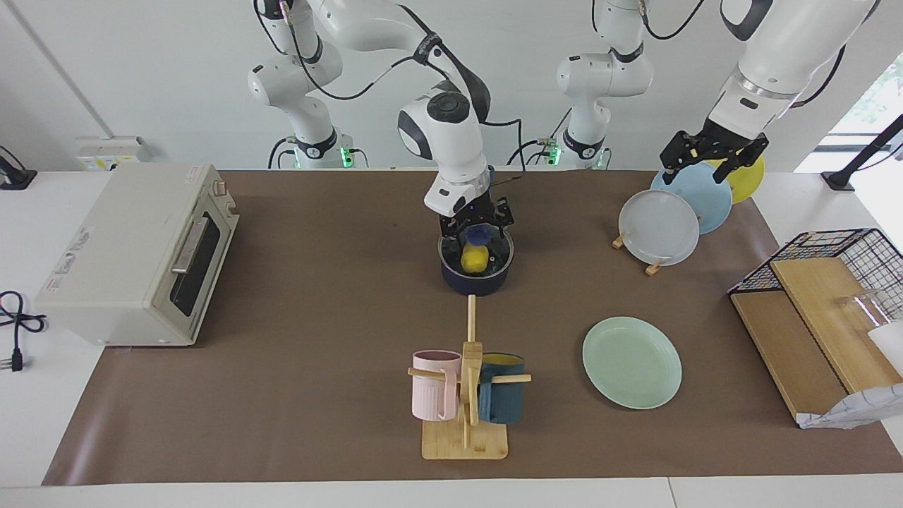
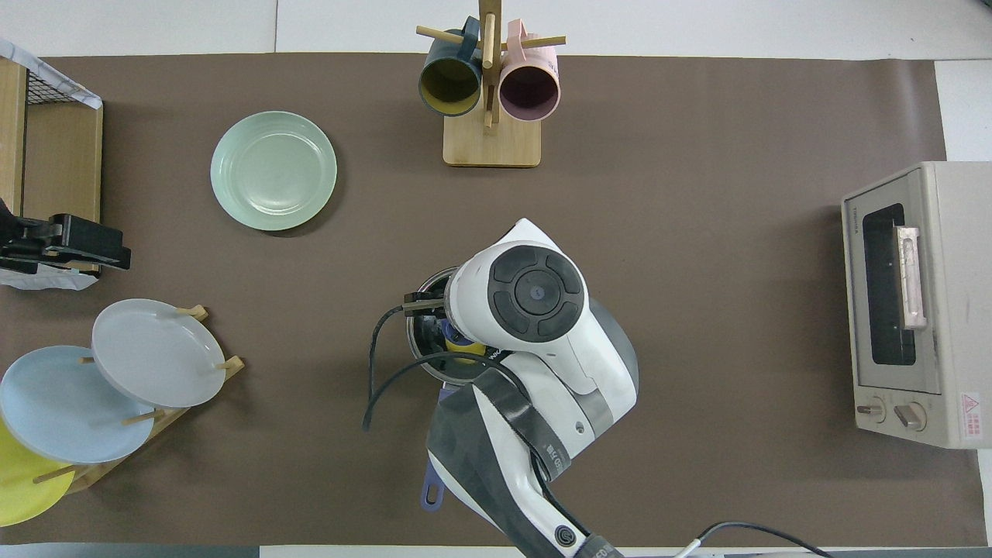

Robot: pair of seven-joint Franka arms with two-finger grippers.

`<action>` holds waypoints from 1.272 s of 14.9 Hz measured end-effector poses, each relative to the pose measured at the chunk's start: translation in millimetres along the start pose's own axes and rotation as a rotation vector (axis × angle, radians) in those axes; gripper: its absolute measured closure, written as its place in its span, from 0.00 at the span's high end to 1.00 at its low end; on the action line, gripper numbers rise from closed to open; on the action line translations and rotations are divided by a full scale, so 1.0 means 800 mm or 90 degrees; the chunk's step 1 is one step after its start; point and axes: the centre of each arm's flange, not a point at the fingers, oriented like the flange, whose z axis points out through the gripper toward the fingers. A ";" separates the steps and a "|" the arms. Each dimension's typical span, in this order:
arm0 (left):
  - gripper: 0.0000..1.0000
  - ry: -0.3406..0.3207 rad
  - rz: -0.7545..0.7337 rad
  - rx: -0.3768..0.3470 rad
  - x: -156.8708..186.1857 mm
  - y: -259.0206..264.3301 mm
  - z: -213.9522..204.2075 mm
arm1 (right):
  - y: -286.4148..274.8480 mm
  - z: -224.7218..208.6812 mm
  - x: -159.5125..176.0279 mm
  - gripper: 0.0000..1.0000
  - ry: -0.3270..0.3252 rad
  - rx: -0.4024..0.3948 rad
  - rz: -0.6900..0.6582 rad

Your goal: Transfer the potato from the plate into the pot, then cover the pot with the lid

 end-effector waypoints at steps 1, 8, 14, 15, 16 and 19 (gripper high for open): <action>1.00 0.000 0.000 0.000 0.000 0.000 0.000 | 0.004 -0.022 0.009 1.00 -0.004 -0.003 0.005; 1.00 0.000 0.000 0.000 0.000 0.000 0.000 | 0.127 -0.204 0.076 1.00 -0.042 -0.070 -0.001; 1.00 0.000 0.002 0.000 0.000 0.002 0.000 | 0.308 -0.285 0.083 1.00 -0.104 -0.136 -0.003; 1.00 0.000 0.002 0.000 0.000 0.002 0.000 | 0.321 -0.289 0.081 1.00 -0.108 -0.142 0.003; 1.00 0.000 0.002 0.000 0.000 0.002 0.000 | 0.331 -0.291 0.079 1.00 -0.110 -0.144 0.012; 1.00 0.000 0.002 0.000 0.000 0.002 0.000 | 0.359 -0.288 0.063 1.00 -0.104 -0.147 0.033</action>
